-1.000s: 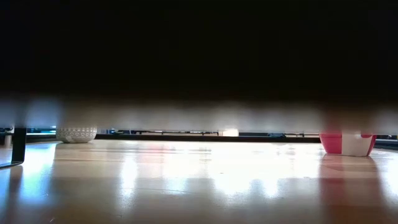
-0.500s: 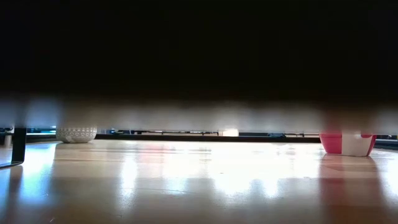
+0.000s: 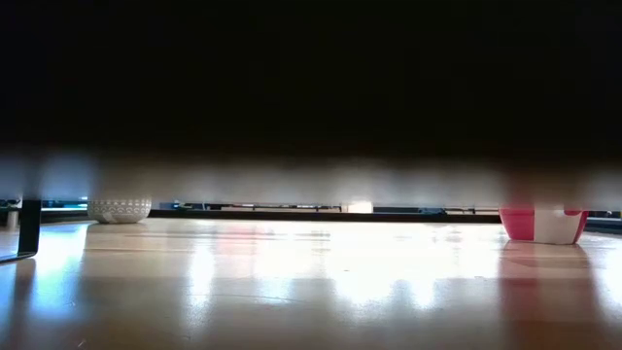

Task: Place coffee mugs
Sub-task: Put the red mug the shelf

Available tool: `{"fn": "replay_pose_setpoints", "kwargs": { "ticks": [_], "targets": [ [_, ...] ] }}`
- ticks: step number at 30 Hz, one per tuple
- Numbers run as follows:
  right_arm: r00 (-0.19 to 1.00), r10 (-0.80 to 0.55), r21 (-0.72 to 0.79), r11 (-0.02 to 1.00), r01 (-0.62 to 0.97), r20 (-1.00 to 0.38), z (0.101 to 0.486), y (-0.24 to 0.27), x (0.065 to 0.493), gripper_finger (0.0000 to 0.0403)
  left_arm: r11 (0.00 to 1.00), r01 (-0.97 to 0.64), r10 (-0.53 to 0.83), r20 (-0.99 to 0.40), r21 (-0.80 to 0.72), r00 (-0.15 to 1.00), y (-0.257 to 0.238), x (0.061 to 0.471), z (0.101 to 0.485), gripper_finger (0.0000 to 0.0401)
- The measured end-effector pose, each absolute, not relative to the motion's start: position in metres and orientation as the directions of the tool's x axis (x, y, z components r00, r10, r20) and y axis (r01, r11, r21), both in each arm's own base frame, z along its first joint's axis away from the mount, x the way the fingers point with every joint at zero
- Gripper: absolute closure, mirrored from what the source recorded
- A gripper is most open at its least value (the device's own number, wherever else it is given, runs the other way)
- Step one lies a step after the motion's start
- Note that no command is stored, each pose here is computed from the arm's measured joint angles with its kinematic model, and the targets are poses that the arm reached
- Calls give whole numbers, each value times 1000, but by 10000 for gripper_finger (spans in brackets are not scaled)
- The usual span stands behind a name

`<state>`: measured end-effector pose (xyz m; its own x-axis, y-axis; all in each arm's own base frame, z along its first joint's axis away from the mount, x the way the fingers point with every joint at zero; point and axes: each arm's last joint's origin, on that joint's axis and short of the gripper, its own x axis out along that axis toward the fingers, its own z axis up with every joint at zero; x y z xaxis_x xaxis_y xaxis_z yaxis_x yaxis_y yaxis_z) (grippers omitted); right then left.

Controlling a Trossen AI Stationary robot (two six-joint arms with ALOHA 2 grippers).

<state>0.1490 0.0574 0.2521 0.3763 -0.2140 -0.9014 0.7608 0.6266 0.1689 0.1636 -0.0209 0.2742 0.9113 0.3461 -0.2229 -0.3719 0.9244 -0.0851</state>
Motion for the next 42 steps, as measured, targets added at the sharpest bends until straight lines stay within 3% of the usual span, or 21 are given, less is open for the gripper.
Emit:
{"fn": "replay_pose_setpoints", "kwargs": {
  "ticks": [9,22,35,42],
  "targets": [
    [388,-237,125,694,709,-890,252,57,150,363,924,-372,346,-222,-85,911,-21,164,274,334],
    [318,-213,118,633,765,-924,250,40,155,363,924,-372,347,-223,-85,911,-21,164,274,334],
    [317,-228,90,664,742,-921,247,20,168,363,923,-376,350,-224,-83,909,-21,163,274,334],
    [216,-201,25,673,739,-956,234,15,179,363,923,-377,351,-226,-83,909,-21,163,274,334]
  ]
}}
